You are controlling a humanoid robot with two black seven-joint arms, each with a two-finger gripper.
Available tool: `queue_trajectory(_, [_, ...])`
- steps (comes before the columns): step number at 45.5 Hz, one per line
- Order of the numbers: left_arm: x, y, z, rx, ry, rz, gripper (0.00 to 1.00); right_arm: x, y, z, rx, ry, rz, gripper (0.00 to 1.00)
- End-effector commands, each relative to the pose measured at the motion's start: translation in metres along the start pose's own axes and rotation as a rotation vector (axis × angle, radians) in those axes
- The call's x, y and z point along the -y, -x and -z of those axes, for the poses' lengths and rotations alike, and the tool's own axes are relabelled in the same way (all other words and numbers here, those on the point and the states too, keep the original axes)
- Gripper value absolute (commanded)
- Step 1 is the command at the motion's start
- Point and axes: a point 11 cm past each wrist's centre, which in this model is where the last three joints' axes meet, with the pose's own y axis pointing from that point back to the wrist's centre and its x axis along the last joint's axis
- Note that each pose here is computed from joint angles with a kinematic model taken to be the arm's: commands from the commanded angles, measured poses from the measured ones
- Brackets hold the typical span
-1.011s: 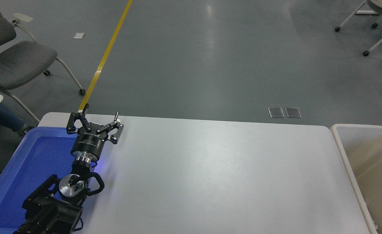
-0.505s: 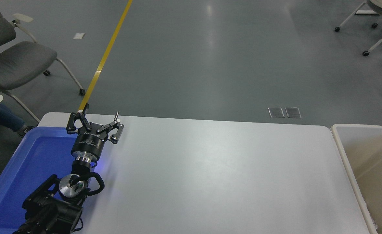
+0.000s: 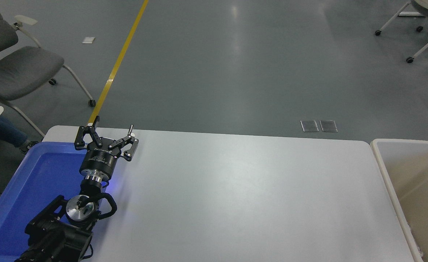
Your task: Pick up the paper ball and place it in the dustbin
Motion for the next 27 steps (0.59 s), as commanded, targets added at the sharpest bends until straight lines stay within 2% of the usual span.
queue_trajectory(1, [0.0,0.0,0.0,0.0,0.0,0.0,0.99,0.0,0.003,-0.002,-0.002,0.004,0.008,1.0])
queue_trajectory(17, [0.0,0.0,0.0,0.0,0.0,0.0,0.99,-0.001,0.003,0.006,0.003,-0.009,0.009,1.0])
queue_trajectory(27, [0.0,0.0,0.0,0.0,0.0,0.0,0.99,-0.007,0.009,0.053,0.032,-0.087,0.016,1.0])
